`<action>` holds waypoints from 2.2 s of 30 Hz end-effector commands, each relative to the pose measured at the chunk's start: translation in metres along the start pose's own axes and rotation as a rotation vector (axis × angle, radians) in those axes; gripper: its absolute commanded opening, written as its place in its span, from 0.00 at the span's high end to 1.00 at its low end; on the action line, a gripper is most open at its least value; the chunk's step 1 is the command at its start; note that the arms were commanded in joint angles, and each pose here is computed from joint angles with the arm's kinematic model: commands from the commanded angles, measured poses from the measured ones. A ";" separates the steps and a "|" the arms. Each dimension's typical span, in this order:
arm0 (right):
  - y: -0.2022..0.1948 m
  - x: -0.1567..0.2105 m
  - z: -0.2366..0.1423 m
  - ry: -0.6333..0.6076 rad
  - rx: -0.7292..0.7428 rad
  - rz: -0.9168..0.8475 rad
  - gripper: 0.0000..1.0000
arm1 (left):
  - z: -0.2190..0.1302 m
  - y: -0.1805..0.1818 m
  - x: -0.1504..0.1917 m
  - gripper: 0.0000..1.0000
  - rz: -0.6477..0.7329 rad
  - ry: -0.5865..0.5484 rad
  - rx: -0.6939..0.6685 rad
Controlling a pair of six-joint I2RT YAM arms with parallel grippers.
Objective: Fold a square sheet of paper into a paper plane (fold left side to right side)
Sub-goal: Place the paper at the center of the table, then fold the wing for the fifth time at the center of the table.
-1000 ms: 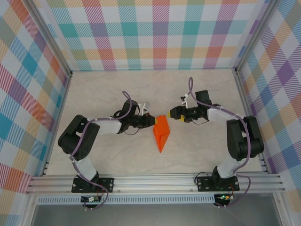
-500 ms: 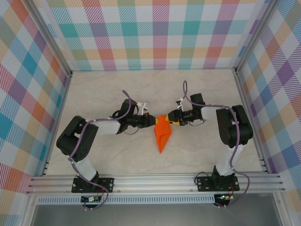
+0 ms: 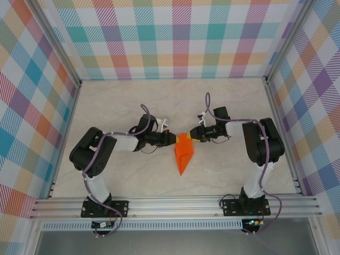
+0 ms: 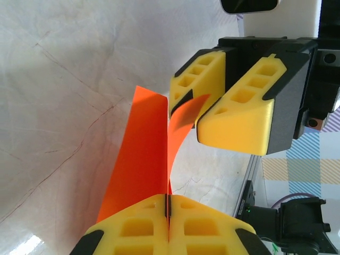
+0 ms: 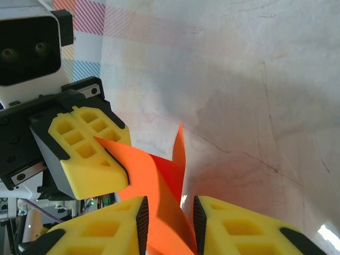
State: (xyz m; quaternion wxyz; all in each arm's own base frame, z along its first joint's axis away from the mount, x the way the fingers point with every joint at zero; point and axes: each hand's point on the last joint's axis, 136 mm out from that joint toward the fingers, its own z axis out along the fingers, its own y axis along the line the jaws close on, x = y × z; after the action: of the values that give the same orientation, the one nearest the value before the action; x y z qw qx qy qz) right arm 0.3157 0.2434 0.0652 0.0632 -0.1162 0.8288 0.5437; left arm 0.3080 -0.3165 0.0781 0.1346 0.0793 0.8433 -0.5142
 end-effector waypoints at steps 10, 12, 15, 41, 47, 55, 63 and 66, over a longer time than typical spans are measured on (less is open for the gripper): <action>0.000 0.004 -0.004 -0.002 0.068 0.021 1.00 | -0.035 -0.009 -0.018 0.42 0.110 -0.048 -0.134; 0.001 0.004 -0.005 0.002 0.091 0.051 1.00 | -0.052 -0.012 -0.019 0.35 0.148 -0.062 -0.213; 0.003 0.007 -0.007 0.016 0.123 0.105 1.00 | -0.079 -0.022 -0.014 0.23 0.227 -0.074 -0.327; 0.000 0.010 0.008 0.106 0.338 0.396 1.00 | -0.008 -0.056 0.111 0.26 0.725 0.223 -0.792; -0.005 0.014 0.012 0.121 0.344 0.404 1.00 | 0.009 -0.038 0.113 0.33 0.738 0.244 -0.880; -0.006 0.014 0.014 0.126 0.345 0.400 1.00 | 0.013 -0.017 0.112 0.45 0.721 0.252 -0.978; -0.011 0.016 0.014 0.130 0.356 0.407 1.00 | 0.015 -0.005 0.124 0.56 0.694 0.282 -0.987; -0.014 0.017 0.015 0.132 0.362 0.409 1.00 | 0.015 -0.002 0.126 0.59 0.691 0.290 -0.996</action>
State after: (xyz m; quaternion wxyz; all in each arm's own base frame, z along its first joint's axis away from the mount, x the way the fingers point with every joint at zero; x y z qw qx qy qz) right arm 0.3017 0.2480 0.0477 -0.0749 0.0308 0.9187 0.3866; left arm 0.1950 -0.3364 0.0419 0.2055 0.3431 0.9165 0.0118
